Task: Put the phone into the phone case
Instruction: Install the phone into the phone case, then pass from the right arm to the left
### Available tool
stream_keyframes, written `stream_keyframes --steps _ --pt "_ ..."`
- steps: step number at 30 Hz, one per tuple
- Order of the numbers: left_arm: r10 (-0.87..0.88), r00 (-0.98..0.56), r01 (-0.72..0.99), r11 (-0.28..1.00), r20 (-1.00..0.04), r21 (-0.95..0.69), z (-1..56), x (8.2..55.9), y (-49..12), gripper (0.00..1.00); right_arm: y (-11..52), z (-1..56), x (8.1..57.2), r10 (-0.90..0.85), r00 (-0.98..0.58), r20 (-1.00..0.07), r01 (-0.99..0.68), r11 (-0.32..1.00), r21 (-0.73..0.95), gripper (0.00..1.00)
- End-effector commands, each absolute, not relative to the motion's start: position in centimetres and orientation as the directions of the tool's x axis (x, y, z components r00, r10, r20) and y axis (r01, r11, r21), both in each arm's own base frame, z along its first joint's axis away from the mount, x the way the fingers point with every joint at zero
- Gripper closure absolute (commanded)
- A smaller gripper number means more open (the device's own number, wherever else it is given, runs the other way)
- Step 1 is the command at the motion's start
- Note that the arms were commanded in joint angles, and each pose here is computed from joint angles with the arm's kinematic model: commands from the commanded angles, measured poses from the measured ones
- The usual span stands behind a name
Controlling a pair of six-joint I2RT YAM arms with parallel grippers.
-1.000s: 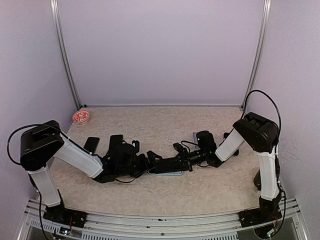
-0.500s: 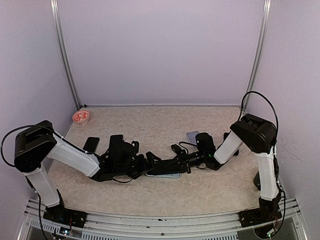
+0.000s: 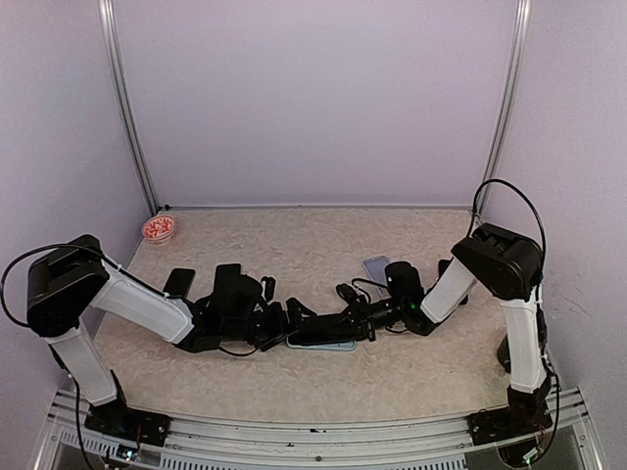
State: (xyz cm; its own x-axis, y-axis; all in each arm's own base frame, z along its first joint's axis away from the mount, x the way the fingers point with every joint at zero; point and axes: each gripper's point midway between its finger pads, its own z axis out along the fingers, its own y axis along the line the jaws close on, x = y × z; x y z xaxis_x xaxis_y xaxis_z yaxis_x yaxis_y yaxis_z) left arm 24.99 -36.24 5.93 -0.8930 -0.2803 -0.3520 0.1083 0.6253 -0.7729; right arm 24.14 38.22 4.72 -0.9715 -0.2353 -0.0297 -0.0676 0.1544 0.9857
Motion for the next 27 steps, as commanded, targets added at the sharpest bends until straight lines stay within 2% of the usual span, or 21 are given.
stream_keyframes --steps 1,18,27 --pt "-0.266 -0.877 0.251 0.455 -0.400 -0.854 12.0 24.8 -39.0 0.01 38.9 6.7 22.7 -0.284 -0.954 -0.098 -0.129 0.094 0.987 0.93" --pt "-0.283 -0.860 0.221 0.545 -0.425 -0.809 10.9 25.6 -38.1 0.01 39.1 8.8 23.1 -0.276 -0.944 -0.181 -0.213 0.088 0.973 0.93" --pt "-0.289 -0.853 0.276 0.456 -0.434 -0.846 13.0 24.9 -38.6 0.01 39.0 9.3 22.9 -0.279 -0.938 -0.205 -0.230 0.062 0.971 0.92"
